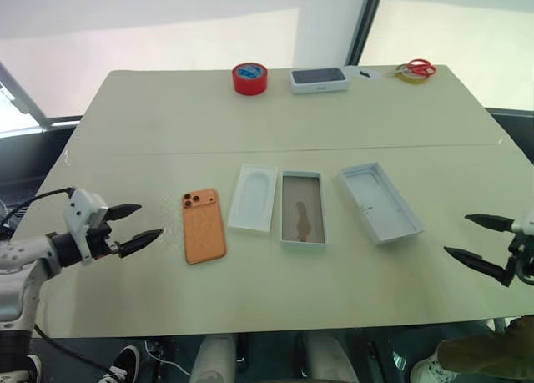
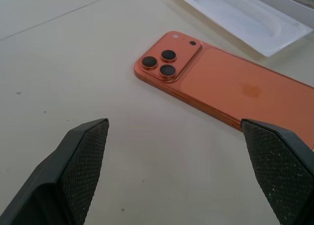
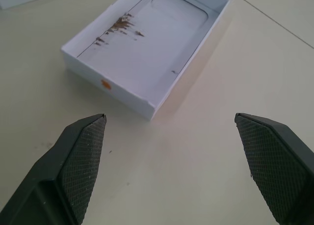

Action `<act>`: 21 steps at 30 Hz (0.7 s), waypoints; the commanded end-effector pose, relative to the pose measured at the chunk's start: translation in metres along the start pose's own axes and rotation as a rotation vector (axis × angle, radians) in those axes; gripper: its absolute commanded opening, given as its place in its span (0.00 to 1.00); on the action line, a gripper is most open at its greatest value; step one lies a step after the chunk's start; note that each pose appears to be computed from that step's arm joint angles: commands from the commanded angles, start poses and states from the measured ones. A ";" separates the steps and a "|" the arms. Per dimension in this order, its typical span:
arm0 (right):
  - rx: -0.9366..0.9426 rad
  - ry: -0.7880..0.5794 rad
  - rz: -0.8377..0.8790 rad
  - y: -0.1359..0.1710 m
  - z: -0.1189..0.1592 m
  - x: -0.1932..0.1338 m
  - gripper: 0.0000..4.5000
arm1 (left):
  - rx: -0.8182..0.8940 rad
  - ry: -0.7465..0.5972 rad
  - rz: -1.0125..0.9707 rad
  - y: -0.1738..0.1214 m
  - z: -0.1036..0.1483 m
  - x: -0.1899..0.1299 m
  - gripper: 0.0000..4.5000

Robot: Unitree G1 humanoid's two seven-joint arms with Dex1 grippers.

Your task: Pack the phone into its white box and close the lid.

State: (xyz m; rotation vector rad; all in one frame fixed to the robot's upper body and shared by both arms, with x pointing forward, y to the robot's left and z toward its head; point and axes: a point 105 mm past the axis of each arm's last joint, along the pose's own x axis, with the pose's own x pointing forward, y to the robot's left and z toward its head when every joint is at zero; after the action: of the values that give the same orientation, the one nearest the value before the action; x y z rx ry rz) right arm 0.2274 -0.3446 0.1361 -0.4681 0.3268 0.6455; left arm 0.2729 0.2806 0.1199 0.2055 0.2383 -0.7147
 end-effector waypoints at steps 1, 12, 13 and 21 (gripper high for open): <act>-0.025 -0.040 -0.019 -0.002 0.011 -0.002 0.97 | 0.059 -0.028 0.027 0.002 0.014 -0.004 1.00; -0.068 -0.057 -0.024 -0.008 0.020 0.013 0.97 | 0.126 -0.041 0.030 0.009 0.023 0.010 1.00; -0.068 -0.063 -0.023 -0.008 0.022 0.014 0.97 | 0.124 -0.038 0.032 0.009 0.022 0.010 1.00; -0.074 -0.061 -0.019 -0.009 0.022 0.015 0.97 | 0.135 -0.081 -0.001 0.005 0.029 0.014 1.00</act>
State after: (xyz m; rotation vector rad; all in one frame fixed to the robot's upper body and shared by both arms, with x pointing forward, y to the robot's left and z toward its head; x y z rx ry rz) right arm 0.2465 -0.3317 0.1425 -0.4925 0.2681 0.6580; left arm 0.2885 0.2700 0.1295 0.2857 0.1736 -0.7289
